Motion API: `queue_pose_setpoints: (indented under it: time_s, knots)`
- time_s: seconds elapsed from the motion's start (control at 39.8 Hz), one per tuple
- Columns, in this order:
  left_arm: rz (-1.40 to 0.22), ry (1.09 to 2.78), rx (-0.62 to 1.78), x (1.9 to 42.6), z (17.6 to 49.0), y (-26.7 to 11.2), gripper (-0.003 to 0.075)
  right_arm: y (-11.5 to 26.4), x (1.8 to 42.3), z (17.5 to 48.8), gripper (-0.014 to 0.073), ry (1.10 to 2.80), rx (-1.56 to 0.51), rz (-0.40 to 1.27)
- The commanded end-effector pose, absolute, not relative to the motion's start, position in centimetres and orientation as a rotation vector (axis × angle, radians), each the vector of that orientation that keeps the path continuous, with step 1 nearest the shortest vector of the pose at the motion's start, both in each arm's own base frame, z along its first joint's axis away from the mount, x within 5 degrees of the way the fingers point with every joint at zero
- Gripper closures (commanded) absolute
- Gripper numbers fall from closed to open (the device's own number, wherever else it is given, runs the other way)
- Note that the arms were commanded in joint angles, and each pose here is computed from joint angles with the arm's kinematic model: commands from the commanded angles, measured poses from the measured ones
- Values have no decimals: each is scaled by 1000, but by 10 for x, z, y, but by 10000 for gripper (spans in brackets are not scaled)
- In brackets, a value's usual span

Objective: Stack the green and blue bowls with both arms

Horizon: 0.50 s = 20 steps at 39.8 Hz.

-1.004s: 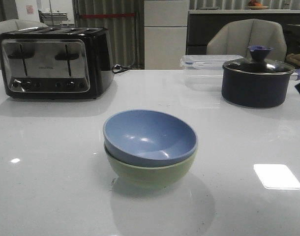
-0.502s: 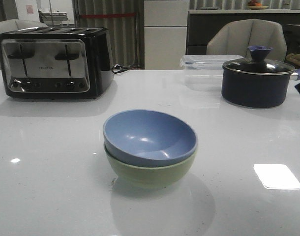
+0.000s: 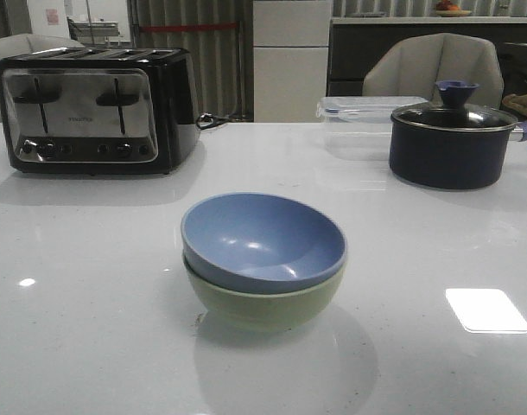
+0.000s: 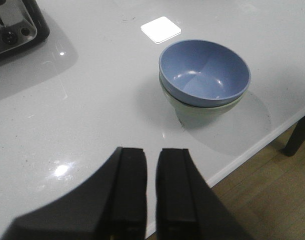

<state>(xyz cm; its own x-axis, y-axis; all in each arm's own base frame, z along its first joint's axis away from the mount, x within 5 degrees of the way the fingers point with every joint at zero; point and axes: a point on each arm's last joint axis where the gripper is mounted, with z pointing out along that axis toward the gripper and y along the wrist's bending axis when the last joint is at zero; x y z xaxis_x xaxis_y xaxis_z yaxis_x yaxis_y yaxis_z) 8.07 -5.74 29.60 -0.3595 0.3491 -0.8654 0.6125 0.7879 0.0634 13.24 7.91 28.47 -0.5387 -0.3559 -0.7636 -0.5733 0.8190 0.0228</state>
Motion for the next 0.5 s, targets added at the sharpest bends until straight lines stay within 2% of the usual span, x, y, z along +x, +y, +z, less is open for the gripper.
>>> queue_pose_setpoints:
  time_s: [0.0, 0.48]
  knots:
    - [-361, 1889, 690, 84, 311, -61, 627, 80, 136, 299, 543, 2104, -654, 347]
    - [-372, 1891, 685, 84, 310, -61, 627, 80, 136, 299, 542, 2103, -654, 346]
